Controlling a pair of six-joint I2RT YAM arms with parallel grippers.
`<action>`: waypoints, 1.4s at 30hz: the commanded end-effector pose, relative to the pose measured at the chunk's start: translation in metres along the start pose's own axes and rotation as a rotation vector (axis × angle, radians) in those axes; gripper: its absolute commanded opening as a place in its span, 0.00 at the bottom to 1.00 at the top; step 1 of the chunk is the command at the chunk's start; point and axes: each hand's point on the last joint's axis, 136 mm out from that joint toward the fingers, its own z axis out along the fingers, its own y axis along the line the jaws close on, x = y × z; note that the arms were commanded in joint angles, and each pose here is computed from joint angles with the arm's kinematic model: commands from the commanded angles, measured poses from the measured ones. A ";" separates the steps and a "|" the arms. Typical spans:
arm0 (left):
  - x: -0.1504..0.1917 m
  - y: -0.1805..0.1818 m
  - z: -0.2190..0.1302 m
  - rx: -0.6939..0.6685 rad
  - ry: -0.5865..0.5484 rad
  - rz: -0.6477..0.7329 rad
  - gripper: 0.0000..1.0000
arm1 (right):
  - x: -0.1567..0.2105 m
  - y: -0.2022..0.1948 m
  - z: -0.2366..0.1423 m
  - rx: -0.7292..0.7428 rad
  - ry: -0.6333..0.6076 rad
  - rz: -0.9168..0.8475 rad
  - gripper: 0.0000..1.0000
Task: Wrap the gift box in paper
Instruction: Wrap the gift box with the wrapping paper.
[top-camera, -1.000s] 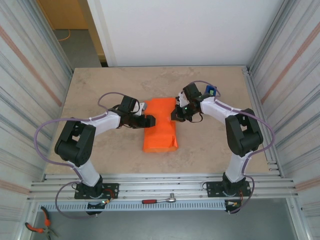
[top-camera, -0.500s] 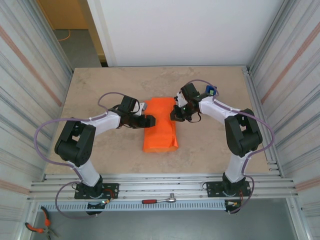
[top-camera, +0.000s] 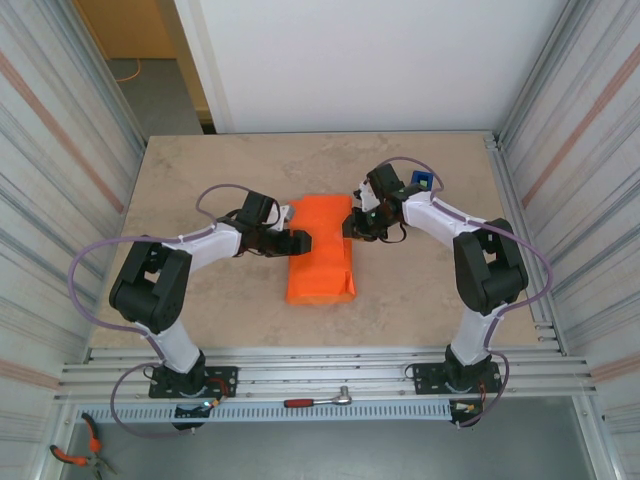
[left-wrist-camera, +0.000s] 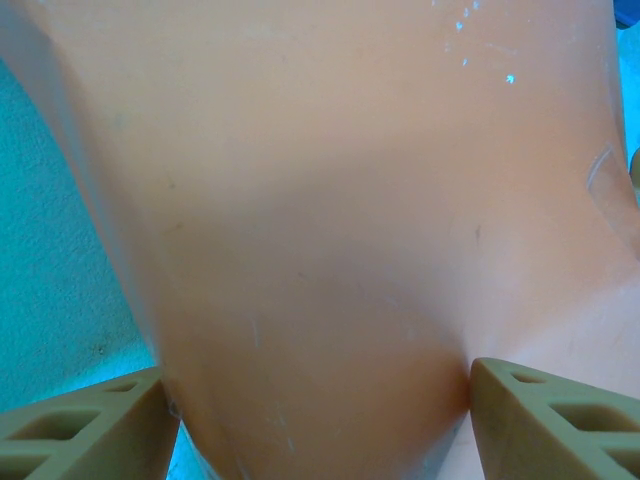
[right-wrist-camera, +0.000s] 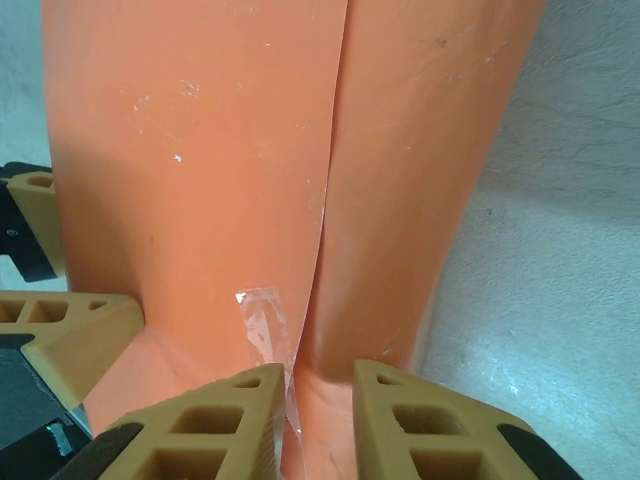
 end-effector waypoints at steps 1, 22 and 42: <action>0.039 0.033 0.010 -0.141 0.119 -0.010 0.74 | -0.001 -0.001 -0.010 0.016 -0.017 0.012 0.26; 0.038 0.033 0.011 -0.139 0.117 -0.010 0.74 | -0.011 0.048 -0.010 -0.167 -0.084 0.047 0.19; 0.038 0.033 0.011 -0.142 0.117 -0.006 0.74 | 0.014 0.011 -0.002 -0.189 -0.116 0.115 0.10</action>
